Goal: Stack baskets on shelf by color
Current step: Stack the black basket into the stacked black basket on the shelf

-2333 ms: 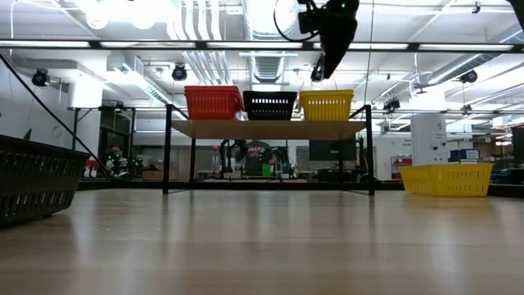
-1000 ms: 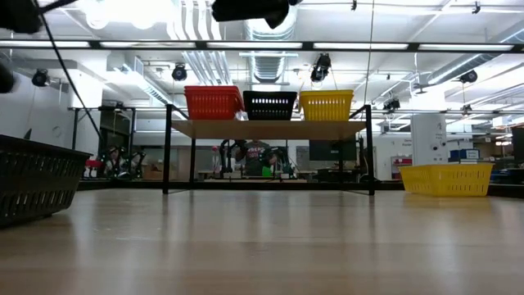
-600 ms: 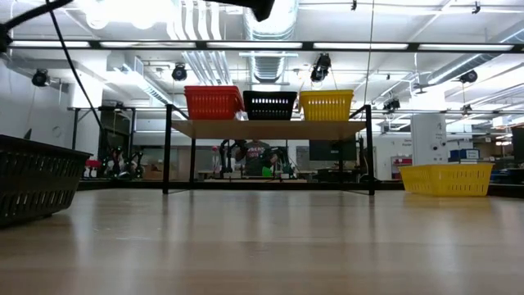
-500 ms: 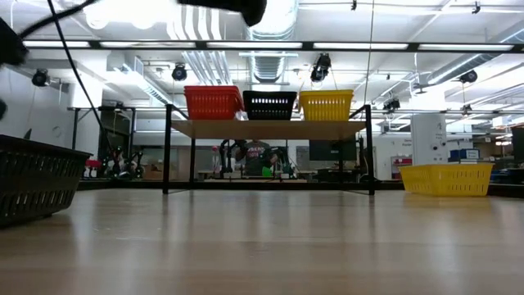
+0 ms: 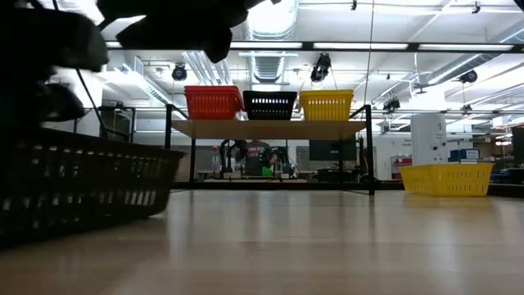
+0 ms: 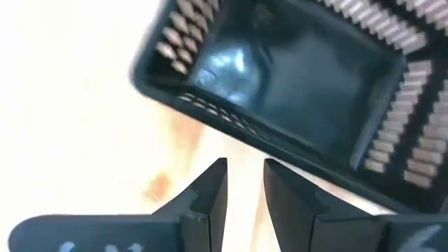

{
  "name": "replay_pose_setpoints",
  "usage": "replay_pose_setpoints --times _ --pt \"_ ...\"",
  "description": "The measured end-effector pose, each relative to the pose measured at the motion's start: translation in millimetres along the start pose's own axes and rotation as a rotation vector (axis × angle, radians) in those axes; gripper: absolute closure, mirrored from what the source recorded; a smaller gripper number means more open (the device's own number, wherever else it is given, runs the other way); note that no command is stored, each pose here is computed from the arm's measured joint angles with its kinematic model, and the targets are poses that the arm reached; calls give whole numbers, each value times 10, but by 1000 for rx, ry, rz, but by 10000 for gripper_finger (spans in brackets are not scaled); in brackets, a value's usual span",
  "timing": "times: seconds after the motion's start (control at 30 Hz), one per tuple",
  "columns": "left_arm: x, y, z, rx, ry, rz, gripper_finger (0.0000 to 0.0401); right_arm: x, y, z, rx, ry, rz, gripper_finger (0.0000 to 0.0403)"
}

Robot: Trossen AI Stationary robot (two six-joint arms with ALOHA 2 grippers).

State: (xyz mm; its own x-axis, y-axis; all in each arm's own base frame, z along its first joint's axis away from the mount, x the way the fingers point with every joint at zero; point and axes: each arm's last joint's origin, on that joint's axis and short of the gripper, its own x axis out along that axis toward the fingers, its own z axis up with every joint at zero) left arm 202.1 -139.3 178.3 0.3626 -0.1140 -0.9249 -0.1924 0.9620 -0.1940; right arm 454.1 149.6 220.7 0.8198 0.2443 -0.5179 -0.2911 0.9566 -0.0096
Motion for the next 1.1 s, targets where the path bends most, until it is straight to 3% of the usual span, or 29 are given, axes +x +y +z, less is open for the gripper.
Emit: replay_pose_setpoints --times 0.13,0.3,0.43,0.73,1.1 --pt "-58 53 55 -20 -38 6 324 97 112 -9 26 20 18 206" --pt "-222 123 42 25 -48 2 324 211 265 56 76 15 43 206" --pt "-428 174 41 88 -132 -8 324 366 377 79 84 22 56 207" --pt "-907 302 18 254 -361 -59 324 778 571 122 120 84 -2 207" --pt "-1229 431 -58 288 -494 -128 324 1035 589 -26 197 201 -104 207"
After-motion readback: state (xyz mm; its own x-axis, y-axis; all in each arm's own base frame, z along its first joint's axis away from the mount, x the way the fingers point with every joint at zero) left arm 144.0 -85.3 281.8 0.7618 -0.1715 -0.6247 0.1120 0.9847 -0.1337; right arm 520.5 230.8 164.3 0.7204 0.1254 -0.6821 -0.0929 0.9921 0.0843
